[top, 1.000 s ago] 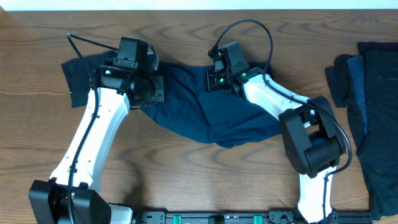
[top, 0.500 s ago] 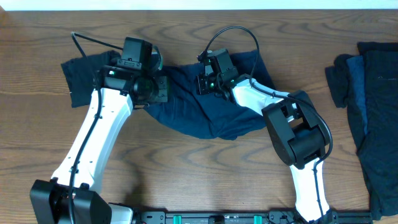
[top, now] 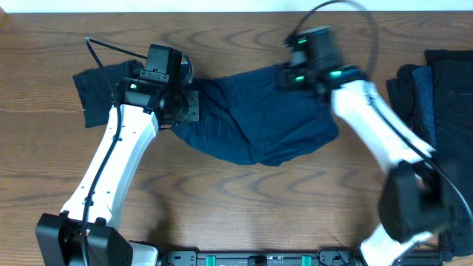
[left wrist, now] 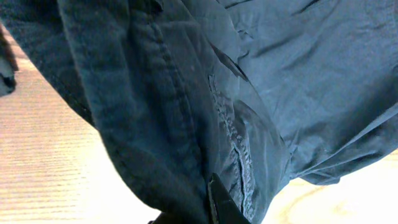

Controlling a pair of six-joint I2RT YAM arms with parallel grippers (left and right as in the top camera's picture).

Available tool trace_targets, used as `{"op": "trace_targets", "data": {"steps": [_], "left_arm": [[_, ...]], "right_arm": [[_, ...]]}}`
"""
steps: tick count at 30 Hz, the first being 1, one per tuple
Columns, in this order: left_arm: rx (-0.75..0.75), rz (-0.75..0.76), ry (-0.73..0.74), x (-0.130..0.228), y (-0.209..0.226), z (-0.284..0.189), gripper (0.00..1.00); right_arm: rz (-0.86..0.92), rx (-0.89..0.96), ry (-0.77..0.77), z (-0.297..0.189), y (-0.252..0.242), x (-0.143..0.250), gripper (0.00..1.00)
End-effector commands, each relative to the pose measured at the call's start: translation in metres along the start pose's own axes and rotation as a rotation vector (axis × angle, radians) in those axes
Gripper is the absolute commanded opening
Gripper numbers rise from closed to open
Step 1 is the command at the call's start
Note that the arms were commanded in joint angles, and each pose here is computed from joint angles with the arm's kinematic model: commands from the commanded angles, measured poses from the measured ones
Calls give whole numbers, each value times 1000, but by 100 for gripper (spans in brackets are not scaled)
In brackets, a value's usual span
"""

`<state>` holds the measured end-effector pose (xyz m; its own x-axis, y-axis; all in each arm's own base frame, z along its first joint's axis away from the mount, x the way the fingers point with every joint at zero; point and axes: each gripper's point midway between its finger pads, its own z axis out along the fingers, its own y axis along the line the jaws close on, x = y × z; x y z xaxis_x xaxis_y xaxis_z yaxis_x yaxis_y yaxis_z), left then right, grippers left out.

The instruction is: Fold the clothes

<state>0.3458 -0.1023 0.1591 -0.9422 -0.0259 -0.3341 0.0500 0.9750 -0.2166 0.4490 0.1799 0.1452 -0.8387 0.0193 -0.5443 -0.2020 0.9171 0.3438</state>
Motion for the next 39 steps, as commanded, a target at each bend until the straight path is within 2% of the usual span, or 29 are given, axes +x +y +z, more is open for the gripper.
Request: {"op": "trace_targets", "data": {"steps": [1,4,7,18,24,31,39], "left_arm": [[1,26,-40,-11,-4,-11,6],[1,26,-41,-11,-4,-11,6],[1,26,-41,-11,-4,-10,6],[2,27,-44,-12,-4,-10,6],[4,40,-50,-13,-4,-10,6],[5,48,-56,-15,-5,-11,6],[17,141,-72,-19,-8,-11,6]], "right_arm": [[62,173,95,-10,-52,24,1],[120,267,219,-16,-84,57,1],[152,291,280,-11,-99,79,1],[158,309,280,20,-122,122,1],[237,330,326,26,-129,158,1],[441,194,412,34,-99,199,1],[428,17,556,36,-37,237,1]]}}
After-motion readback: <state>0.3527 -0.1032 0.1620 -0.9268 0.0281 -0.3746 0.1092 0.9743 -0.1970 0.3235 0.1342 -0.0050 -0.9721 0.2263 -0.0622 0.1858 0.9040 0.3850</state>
